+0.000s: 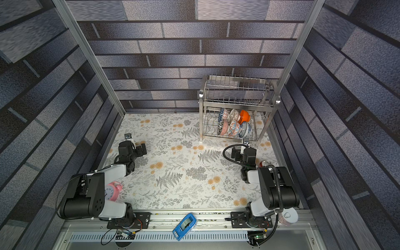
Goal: Load bowls into a dish rack
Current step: Reset both arms
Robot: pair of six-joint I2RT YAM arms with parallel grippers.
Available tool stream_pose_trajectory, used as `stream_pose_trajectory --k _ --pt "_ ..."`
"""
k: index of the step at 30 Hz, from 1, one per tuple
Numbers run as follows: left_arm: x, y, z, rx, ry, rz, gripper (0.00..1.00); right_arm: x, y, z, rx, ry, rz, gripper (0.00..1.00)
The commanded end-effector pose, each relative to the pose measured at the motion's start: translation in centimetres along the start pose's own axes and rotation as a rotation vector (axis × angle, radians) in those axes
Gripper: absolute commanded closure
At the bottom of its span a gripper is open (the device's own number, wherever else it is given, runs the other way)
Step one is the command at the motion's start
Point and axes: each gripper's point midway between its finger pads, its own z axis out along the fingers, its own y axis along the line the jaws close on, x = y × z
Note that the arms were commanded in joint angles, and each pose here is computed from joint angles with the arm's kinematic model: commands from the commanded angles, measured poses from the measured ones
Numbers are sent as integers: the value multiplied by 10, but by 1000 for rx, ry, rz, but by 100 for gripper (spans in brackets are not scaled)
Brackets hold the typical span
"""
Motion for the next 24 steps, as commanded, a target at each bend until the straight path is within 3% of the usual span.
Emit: stream_pose_trajectory --k 1,6,24 --pt "-7 -15 0 97 -83 1 0 -14 6 4 -42 -36 19 0" --pt "9 -16 6 61 -102 26 0 -14 7 5 -46 -28 13 0" --pt "8 -9 11 52 -79 -10 0 -13 2 6 -16 -19 23 0"
